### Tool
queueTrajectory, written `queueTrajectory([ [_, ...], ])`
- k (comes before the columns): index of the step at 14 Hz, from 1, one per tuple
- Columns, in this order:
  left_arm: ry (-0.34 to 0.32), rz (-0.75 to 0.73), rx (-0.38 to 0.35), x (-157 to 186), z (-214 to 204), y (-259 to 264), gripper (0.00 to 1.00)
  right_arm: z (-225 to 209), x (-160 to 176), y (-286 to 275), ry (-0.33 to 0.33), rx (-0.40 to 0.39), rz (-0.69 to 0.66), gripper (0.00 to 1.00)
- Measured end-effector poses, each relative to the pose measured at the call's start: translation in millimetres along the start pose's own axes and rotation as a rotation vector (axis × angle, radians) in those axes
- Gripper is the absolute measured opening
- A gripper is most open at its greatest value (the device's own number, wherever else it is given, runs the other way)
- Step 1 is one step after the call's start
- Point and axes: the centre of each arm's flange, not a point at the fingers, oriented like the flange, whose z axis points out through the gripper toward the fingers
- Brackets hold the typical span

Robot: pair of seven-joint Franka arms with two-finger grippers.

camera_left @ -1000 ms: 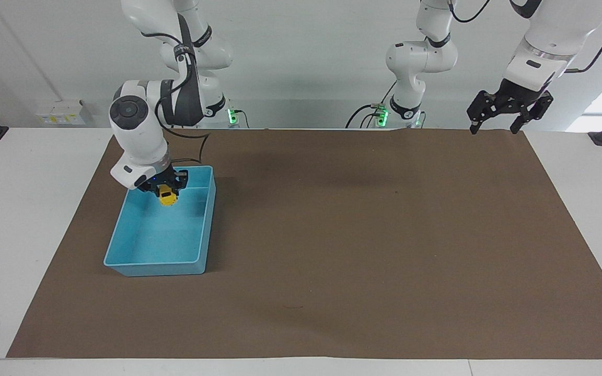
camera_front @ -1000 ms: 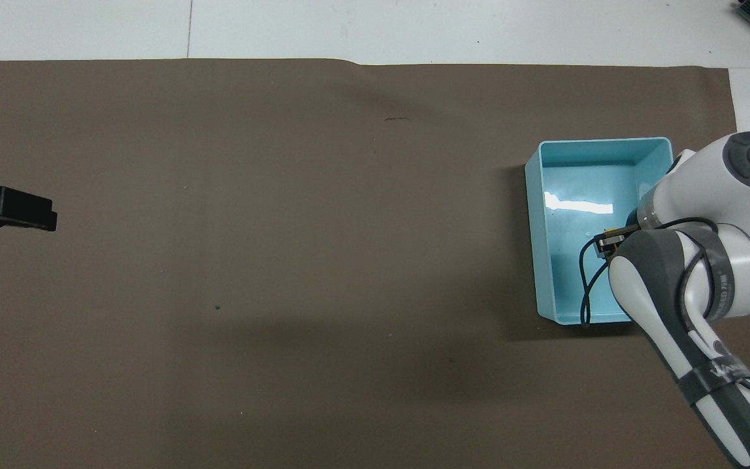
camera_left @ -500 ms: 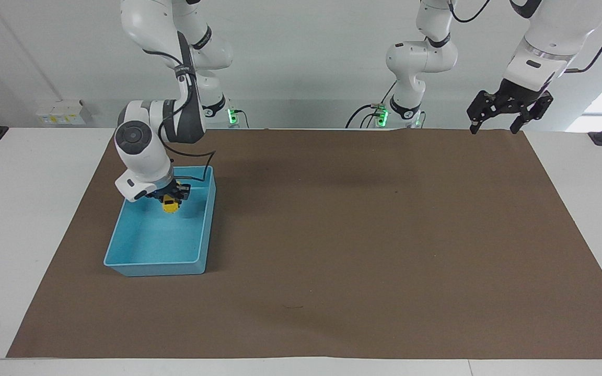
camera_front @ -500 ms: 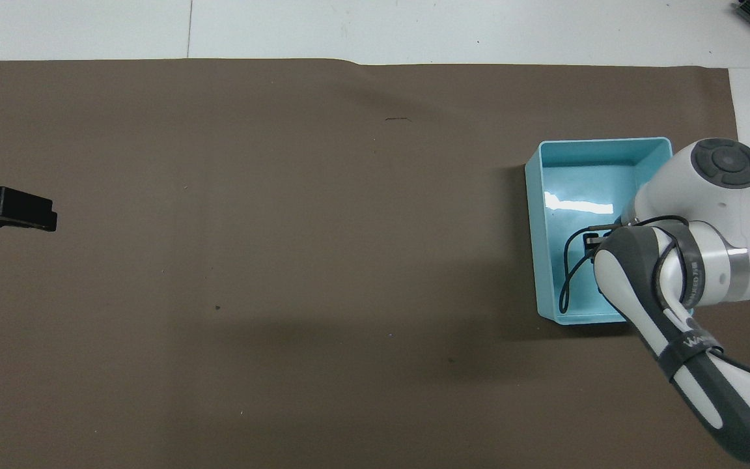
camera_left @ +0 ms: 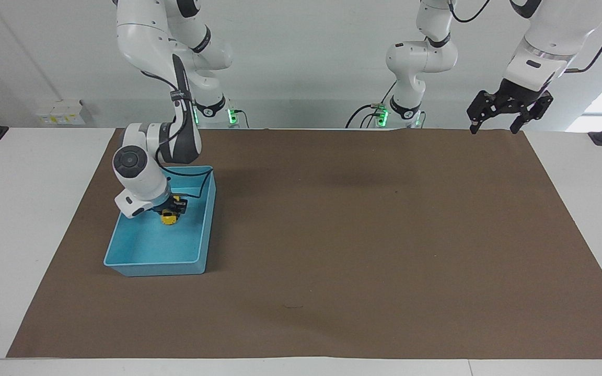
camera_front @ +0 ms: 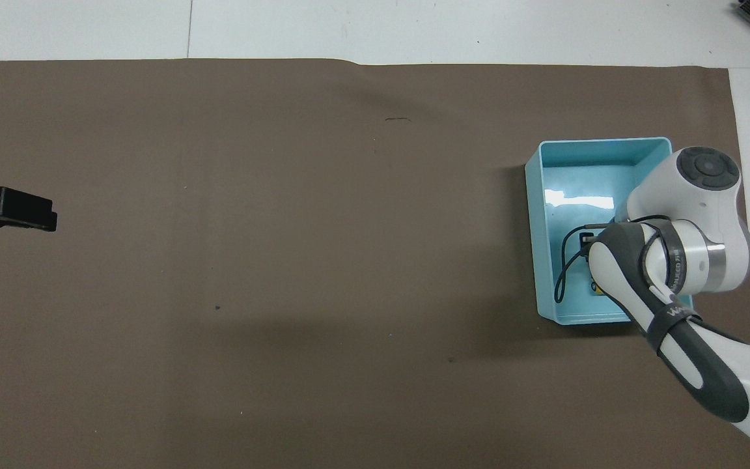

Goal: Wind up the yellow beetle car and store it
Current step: 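Lift the car into the blue bin and lower it with the right gripper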

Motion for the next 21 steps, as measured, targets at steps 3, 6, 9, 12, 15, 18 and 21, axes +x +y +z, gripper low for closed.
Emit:
queueTrajectory([
  [3,0.0,0.0,0.0,0.0,0.0,0.0,1.0,-0.9,0.2,-0.2,0.001,0.0,0.0,0.99],
  [6,0.0,0.0,0.0,-0.1,-0.1,0.0,1.0,-15.0,-0.4,-0.4,0.008,0.016,0.011,1.0],
  [9,0.0,0.0,0.0,-0.1,-0.2,0.0,1.0,-57.7,-6.2,1.0,0.023,0.042,0.028,1.0],
  [12,0.0,0.0,0.0,-0.2,-0.1,0.0,1.0,-101.7,-15.9,2.3,0.077,0.095,0.019,1.0],
  [15,0.0,-0.001,0.0,-0.2,-0.1,0.0,1.0,-135.7,-23.3,5.1,0.101,0.126,0.01,1.0],
  [18,0.0,-0.001,0.0,-0.2,-0.1,0.0,1.0,-172.4,-24.1,12.0,0.129,0.133,0.013,1.0],
  [21,0.0,-0.001,0.0,-0.2,-0.1,0.0,1.0,-212.9,-31.4,17.9,0.159,0.139,0.017,1.0],
])
